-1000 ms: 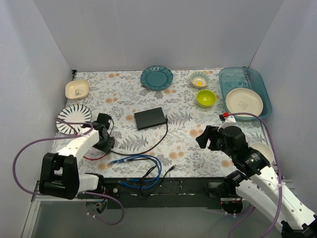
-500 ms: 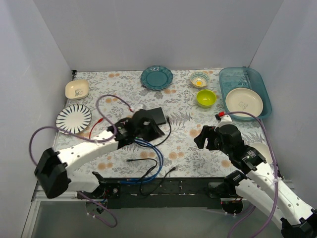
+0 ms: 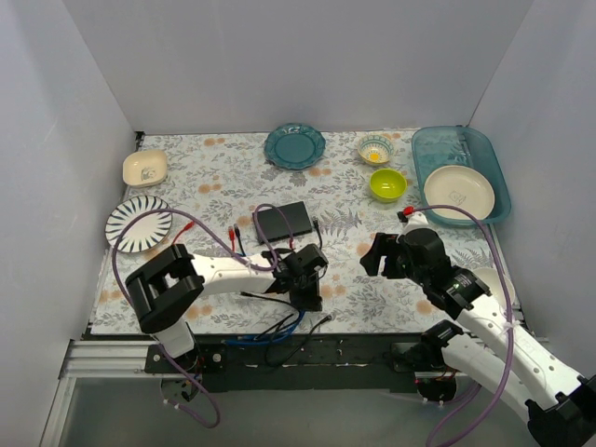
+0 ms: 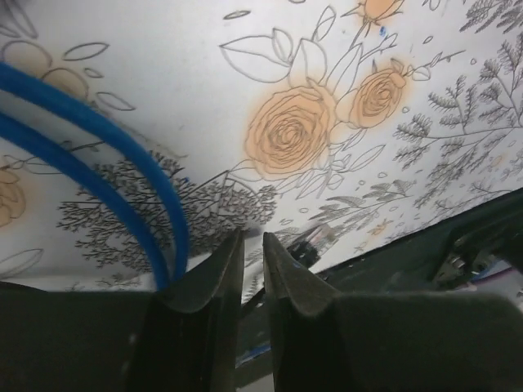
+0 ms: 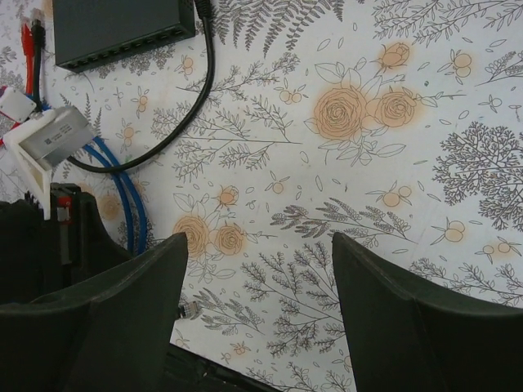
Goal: Pull the plug from the switch port
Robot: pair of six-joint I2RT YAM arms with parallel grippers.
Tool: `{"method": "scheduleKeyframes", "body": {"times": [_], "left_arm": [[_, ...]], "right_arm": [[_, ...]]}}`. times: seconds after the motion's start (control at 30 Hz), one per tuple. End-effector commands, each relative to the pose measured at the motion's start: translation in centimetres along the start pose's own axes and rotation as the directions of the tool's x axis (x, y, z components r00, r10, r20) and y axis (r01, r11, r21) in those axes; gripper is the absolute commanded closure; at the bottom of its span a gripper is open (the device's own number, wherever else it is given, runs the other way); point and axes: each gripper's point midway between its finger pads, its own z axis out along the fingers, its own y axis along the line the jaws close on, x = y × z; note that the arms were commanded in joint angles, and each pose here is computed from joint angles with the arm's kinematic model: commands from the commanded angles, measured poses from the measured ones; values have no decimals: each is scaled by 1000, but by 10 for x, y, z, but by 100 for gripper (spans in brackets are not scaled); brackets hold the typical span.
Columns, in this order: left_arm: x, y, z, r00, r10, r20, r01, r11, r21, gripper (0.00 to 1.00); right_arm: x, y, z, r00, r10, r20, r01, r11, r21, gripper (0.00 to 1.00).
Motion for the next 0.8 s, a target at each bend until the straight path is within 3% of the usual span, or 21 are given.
{"method": "scheduleKeyframes", "body": {"times": [0.0, 0.07, 0.1, 0.17, 0.23, 0.27, 0.33, 0.37, 0.4, 0.43, 0.5, 0.53, 0.6, 0.63, 0.77], "left_arm": [[-7, 69, 25, 998, -26, 54, 44, 932, -360, 83], [-10, 98, 26, 991, -111, 78, 135, 862, -489, 83], [-4, 124, 19, 987, -141, 83, 163, 794, -586, 84], [0, 159, 6, 955, -267, 134, 289, 717, -634, 84], [-9, 157, -7, 907, -384, 172, 414, 742, -527, 84], [-1, 189, -15, 852, -483, 200, 508, 677, -532, 84], [-16, 192, -31, 789, -559, 254, 611, 673, -417, 83], [-23, 209, -39, 735, -610, 297, 676, 620, -398, 83], [-23, 217, -49, 721, -617, 316, 690, 600, -405, 83], [-36, 227, -61, 664, -650, 369, 747, 555, -366, 83], [-44, 243, -80, 635, -655, 410, 772, 518, -369, 81], [-52, 261, -92, 548, -707, 447, 835, 435, -337, 81], [-66, 263, -104, 488, -747, 451, 873, 422, -245, 80], [-74, 268, -111, 432, -771, 468, 902, 383, -200, 81], [-108, 266, -140, 371, -750, 548, 921, 371, -115, 81]], "right_arm": [[-12, 6, 2, 999, 8, 35, -8, 1000, -15, 21], [-11, 4, 2, 999, 5, 32, -5, 1000, -5, 21], [-10, 2, 2, 1000, 5, 28, -5, 1000, 3, 21], [-9, 1, 2, 1000, 0, 29, 0, 1000, 6, 21], [-8, 0, 2, 1000, 0, 28, 0, 1000, 10, 21], [-7, -1, 2, 1000, -3, 26, 3, 1000, 11, 21], [-5, -2, 3, 1000, -3, 22, 3, 1000, 12, 21], [-4, -2, 5, 1000, -3, 16, 3, 1000, 13, 21], [-3, -1, 6, 1000, -3, 11, 3, 1000, 7, 21], [-1, -2, 7, 1000, -3, 5, 3, 1000, 9, 21], [0, 0, 9, 1000, -3, -3, 3, 1000, -1, 21], [1, 0, 10, 1000, -2, -7, 2, 1000, -2, 21], [1, 3, 10, 1000, -2, -8, 2, 1000, -16, 21], [2, 3, 11, 1000, -2, -12, 2, 1000, -17, 21], [1, 5, 11, 1000, -3, -11, 3, 1000, -30, 21]]}}
